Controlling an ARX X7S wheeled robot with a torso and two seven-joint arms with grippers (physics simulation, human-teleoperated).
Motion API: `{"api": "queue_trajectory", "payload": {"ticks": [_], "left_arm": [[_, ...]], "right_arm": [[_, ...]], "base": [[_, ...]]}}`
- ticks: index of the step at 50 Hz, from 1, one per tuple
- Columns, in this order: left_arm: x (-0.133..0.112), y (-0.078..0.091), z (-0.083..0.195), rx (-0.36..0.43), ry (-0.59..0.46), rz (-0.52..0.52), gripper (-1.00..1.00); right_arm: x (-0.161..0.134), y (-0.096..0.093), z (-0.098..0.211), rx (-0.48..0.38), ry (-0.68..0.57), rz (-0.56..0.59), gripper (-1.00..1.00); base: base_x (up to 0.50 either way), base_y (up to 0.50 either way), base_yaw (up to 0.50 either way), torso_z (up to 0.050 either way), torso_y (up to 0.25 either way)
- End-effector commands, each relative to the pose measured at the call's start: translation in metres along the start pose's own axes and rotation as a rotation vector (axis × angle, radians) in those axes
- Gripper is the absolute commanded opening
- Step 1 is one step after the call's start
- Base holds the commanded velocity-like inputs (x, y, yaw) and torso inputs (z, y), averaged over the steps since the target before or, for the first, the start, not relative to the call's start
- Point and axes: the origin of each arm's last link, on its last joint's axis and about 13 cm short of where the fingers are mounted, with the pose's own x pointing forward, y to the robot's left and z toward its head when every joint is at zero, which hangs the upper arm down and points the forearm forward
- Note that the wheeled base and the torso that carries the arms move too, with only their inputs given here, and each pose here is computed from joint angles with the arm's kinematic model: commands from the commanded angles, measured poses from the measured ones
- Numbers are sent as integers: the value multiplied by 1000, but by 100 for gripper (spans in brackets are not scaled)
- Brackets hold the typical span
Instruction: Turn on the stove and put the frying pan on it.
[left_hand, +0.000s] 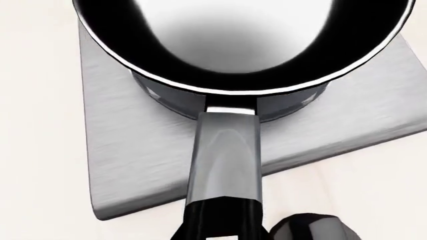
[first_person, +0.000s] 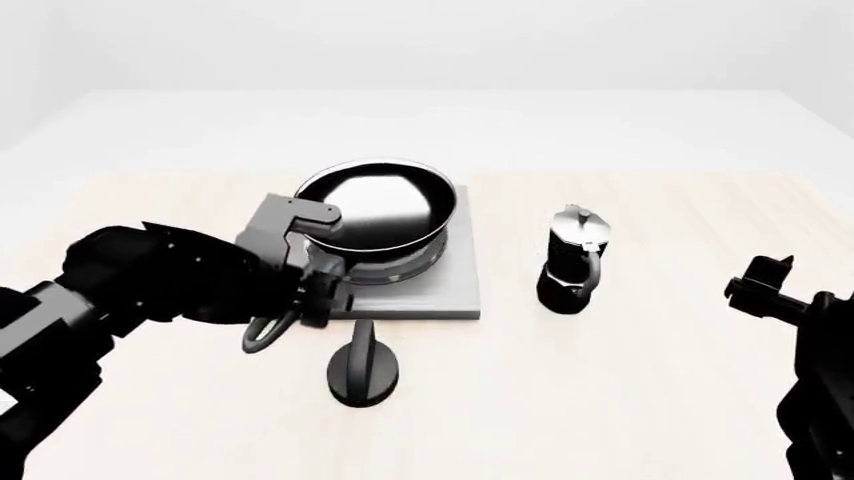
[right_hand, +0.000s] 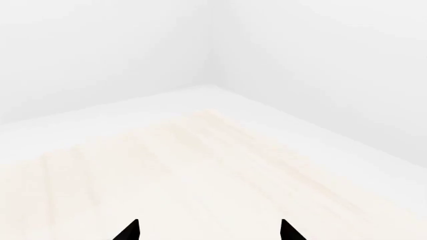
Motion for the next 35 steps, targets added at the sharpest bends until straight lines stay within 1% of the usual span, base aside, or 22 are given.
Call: {"api": "queue_trajectory", "payload": {"ticks": [1,16,17,30,33,35], "left_arm": [[-8,-1,7,-10,-57,21,-100],[-4,-1,6,-19,-51,11,-100],[-5,0,6,-23,-56,11,100],[-7,4,11,-21,-80,14,100],[-12,3,14,-11,-86,7,100],[-24,5,22,11,-98,-2,100]], "right_arm": [[0,1,-1,0,1,2,100],[0,1,-2,0,3,4,100],[1,1,-2,2,2,4,100],[0,1,-2,1,1,8,100],[0,1,-3,-1,4,7,100],[0,1,-2,-1,3,6,100]], "base": [[0,0,0,0,0],[0,0,0,1,1],[0,0,0,0,0],[0,0,0,0,0],[0,0,0,0,0],[0,0,0,0,0]]}}
